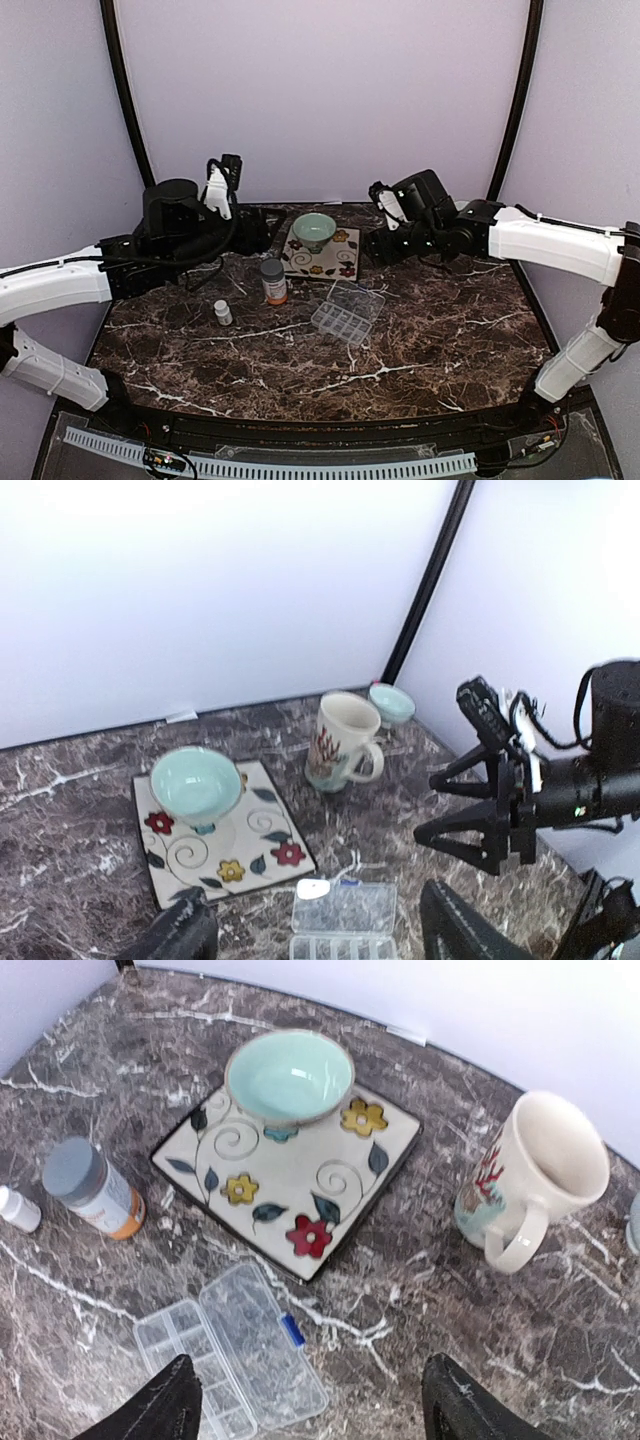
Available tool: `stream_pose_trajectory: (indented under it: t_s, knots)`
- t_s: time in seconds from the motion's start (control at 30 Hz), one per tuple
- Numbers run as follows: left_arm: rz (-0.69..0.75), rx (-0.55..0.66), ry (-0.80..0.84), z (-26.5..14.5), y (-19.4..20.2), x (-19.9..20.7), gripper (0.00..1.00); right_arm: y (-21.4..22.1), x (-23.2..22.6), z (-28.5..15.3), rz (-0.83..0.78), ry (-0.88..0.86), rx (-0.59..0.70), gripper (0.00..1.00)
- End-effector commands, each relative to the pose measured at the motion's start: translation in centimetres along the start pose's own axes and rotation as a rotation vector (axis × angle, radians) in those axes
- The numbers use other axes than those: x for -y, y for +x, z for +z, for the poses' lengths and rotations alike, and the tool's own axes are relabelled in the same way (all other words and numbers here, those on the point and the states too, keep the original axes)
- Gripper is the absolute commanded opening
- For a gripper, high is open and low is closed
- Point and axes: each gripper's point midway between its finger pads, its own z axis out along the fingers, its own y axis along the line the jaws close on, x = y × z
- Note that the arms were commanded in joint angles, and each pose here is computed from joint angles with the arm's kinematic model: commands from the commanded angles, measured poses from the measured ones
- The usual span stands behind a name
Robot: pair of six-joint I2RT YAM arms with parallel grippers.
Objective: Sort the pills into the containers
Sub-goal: Open the lid of the pill container, then pick up the pill bottle from the center of the board.
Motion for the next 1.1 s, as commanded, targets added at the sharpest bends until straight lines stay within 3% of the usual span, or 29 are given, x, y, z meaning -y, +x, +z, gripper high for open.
stream_pose_trajectory:
  t_s: [0.0, 0.07, 0.1, 0.33, 0.43, 0.57, 0.83, 1.07]
  knots:
    - [0.067, 0.159, -0.061, -3.2, -3.8, -1.2, 0.81, -6.7, 0.0, -2.9, 0.07, 0.002, 0.241, 0.79]
    - [0.076, 0.215, -0.079, -4.2, -5.1, -1.6, 0.97, -9.0, 0.5, -3.9, 0.103, 0.016, 0.328, 0.81]
    - [0.074, 0.246, -0.093, -4.7, -5.8, -1.8, 0.99, -9.9, 0.8, -4.3, 0.125, 0.027, 0.364, 0.82]
    - [0.095, 0.351, -0.147, -6.9, -7.7, -3.0, 0.99, -14.8, 1.9, -5.4, 0.189, 0.065, 0.522, 0.81]
    - [0.112, 0.317, -0.186, -6.8, -7.6, -3.5, 0.99, -16.2, 0.2, -6.2, 0.147, -0.042, 0.581, 0.99]
    - [0.098, 0.265, -0.214, -6.8, -6.6, -4.2, 0.99, -17.4, -0.9, -7.0, 0.144, -0.122, 0.665, 1.0]
    - [0.051, 0.261, -0.296, -7.6, -6.1, -6.7, 0.99, -17.1, -3.9, -2.0, 0.061, -0.15, 0.509, 0.86]
    - [-0.065, 0.126, -0.4, -6.0, -3.0, -11.0, 0.97, -16.3, -8.1, 2.0, -0.003, -0.124, 0.293, 0.81]
